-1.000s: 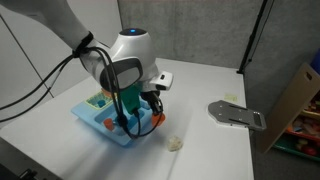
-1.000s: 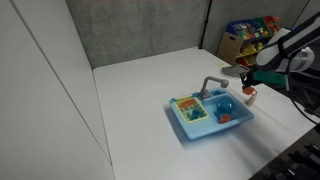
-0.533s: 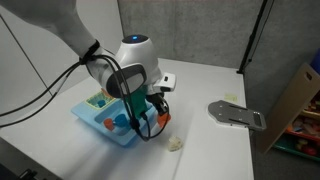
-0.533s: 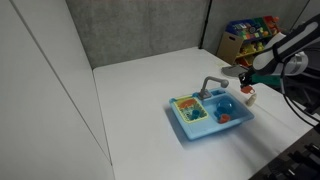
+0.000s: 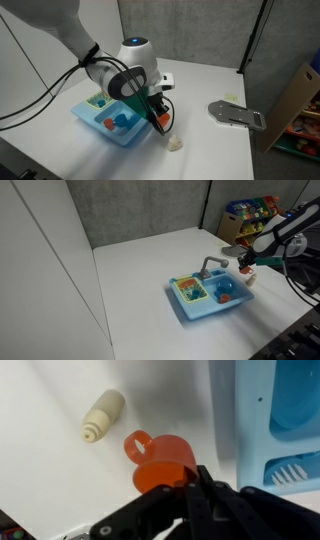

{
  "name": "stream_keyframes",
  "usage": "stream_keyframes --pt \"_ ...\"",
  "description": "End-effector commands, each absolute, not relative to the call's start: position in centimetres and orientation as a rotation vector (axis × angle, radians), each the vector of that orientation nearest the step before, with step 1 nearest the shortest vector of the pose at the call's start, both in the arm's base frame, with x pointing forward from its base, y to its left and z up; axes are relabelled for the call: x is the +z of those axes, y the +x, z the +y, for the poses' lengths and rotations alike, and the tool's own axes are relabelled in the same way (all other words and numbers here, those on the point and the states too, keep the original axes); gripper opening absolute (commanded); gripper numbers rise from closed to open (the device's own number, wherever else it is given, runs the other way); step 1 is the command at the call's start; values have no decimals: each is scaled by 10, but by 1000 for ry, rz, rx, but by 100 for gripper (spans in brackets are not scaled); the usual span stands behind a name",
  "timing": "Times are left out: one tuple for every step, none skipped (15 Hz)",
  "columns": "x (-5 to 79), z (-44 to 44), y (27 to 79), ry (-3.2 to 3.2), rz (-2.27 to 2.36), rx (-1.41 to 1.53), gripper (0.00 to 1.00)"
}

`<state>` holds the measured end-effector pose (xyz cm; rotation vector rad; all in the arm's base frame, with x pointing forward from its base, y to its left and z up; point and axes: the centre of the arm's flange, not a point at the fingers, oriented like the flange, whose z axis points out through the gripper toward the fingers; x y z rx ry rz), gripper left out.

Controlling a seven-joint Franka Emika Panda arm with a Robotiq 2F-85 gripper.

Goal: Remove the orange cup from the sink and put it on the tray

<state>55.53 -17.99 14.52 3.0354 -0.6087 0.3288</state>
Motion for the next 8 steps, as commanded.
stream_keyframes --pt "144 -179 555 3051 -597 313 6" --pt "144 -179 556 3059 -590 306 6" --pt "145 -180 556 3064 -586 303 6" --pt "145 -180 557 3065 -586 303 6" --pt "145 -179 557 3066 -585 303 6" --pt "145 -179 557 3066 -585 303 2" --pt "144 -183 555 3064 -580 291 2" --pt "143 -186 553 3064 -573 283 2"
